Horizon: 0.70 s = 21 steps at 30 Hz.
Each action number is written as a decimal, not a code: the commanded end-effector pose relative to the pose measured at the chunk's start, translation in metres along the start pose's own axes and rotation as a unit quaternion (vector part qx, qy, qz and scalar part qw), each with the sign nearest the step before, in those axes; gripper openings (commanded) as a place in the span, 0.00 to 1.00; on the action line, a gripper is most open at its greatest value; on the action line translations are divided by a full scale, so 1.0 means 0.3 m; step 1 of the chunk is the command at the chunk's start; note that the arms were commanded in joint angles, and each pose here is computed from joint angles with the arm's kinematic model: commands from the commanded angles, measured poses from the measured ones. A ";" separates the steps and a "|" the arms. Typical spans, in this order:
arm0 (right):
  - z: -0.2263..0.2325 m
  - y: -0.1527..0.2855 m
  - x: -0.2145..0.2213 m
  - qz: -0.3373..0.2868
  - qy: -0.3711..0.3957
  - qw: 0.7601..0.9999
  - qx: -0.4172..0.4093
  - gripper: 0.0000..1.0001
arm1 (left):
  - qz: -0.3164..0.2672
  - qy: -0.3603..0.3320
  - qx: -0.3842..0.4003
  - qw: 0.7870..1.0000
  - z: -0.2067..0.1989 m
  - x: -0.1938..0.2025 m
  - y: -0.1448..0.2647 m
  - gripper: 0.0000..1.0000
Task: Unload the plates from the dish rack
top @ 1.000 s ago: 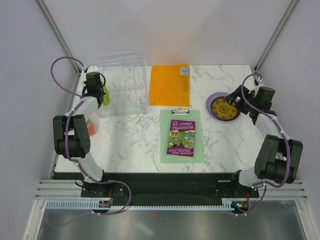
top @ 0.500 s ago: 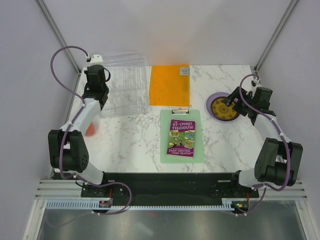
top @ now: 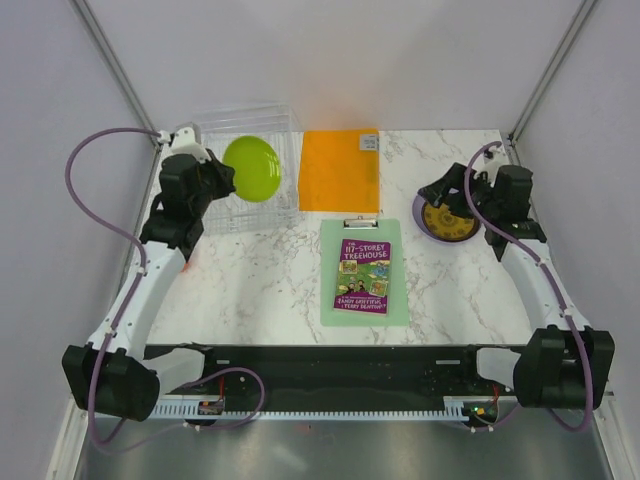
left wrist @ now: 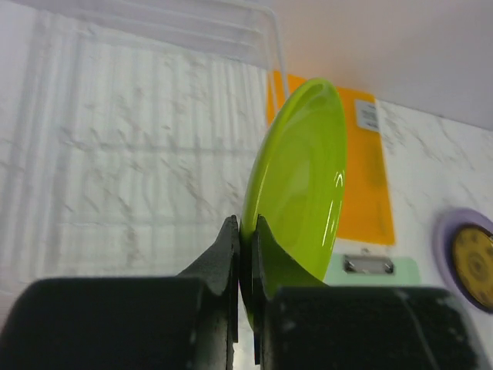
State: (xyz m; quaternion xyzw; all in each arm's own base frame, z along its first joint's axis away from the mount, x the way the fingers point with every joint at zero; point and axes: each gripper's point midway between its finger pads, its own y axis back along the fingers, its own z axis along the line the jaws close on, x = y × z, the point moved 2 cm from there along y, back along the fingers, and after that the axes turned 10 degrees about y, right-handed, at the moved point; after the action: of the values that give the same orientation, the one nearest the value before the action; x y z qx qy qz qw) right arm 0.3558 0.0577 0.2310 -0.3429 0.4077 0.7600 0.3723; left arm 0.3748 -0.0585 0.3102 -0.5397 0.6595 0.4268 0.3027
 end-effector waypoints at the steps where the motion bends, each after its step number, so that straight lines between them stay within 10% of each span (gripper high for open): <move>1: 0.193 -0.033 -0.020 -0.013 0.002 0.996 -0.088 0.89 | 0.121 0.114 0.121 0.979 -0.179 0.230 0.047 0.02; 19: 0.597 -0.215 0.214 0.066 0.006 0.972 -0.225 0.88 | 0.188 0.147 0.240 0.941 -0.466 0.410 0.111 0.02; 20: 0.603 -0.218 0.220 0.069 0.005 0.970 -0.231 0.84 | 0.191 0.150 0.244 0.939 -0.473 0.415 0.118 0.02; 21: 0.613 -0.219 0.216 0.065 0.007 0.969 -0.240 0.60 | 0.191 0.152 0.243 0.939 -0.475 0.420 0.115 0.02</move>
State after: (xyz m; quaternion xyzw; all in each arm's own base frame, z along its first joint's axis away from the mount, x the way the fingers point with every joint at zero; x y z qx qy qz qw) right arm 0.3291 0.2472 0.2000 -0.3597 0.2898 0.8608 0.2138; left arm 0.3198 -0.2258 0.2532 -0.3666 0.8590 0.2724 0.2314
